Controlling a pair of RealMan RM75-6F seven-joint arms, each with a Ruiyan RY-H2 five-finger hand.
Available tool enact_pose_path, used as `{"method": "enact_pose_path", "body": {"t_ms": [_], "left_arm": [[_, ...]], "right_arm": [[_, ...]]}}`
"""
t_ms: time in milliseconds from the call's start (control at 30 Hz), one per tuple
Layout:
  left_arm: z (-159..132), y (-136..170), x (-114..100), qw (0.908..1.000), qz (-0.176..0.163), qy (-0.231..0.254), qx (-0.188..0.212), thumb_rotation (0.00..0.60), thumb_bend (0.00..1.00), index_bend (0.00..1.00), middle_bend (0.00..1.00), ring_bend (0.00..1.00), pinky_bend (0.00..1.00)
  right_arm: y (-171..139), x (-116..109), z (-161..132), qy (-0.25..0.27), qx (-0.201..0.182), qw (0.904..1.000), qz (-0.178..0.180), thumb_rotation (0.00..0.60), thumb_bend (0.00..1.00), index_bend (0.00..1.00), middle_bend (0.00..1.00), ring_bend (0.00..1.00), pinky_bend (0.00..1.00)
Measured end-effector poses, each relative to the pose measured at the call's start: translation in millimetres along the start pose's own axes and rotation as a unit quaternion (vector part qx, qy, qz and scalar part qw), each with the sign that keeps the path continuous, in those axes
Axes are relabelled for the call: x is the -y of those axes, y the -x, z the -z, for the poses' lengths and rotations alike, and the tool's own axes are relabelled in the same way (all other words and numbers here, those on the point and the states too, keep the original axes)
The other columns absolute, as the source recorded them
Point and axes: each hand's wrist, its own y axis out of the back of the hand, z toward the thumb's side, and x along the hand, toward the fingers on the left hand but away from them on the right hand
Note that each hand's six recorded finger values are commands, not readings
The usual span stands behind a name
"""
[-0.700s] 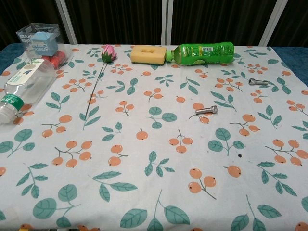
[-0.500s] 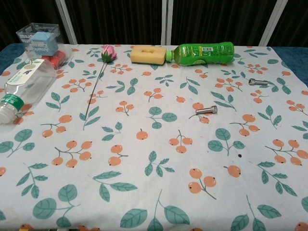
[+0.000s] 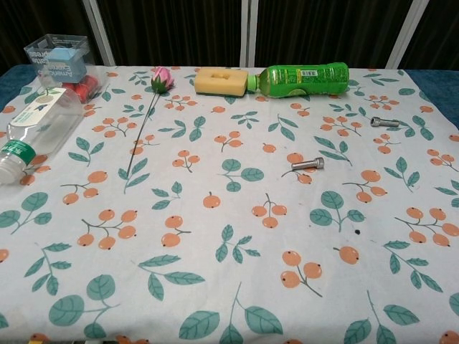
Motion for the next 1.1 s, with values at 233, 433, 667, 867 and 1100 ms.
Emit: {"method": "enact_pose_path", "body": {"t_ms": [233,433,667,867,1100], "left_arm": [[2,0,3,1.0,0.006,0.003,-0.006,0.6,0.0,0.15,0.09,0.0,0.0],[2,-3,6,0.9999,0.012,0.003,-0.006,0.6,0.0,0.15,0.09,0.0,0.0],[2,-4,6,0.9999,0.013,0.001,-0.006,0.6,0.0,0.15,0.09,0.0,0.0],[3,-4,8,0.9998,0.016,0.001,-0.008,0.6,0.0,0.15,0.09,0.0,0.0],[5,-3,8,0.9998,0.017,0.003,-0.013,0.6,0.0,0.15,0.09,0.0,0.0]], "right_arm": [[65,30,-12,-0.068,0.016,0.9971,-0.03,0.6,0.2,0.34,0.24,0.05,0.03],[94,56,-13,-0.089,0.035,0.994,-0.053,0.6,0.26,0.39,0.24,0.05,0.03],[111,84,-20,-0.095,0.043,0.9918,-0.074,0.6,0.28,0.42,0.24,0.05,0.02],[123,99,-24,-0.104,0.047,0.9898,-0.086,0.6,0.28,0.43,0.24,0.05,0.0],[131,105,-30,-0.091,0.048,0.9906,-0.09,0.6,0.3,0.46,0.24,0.05,0.0]]}}
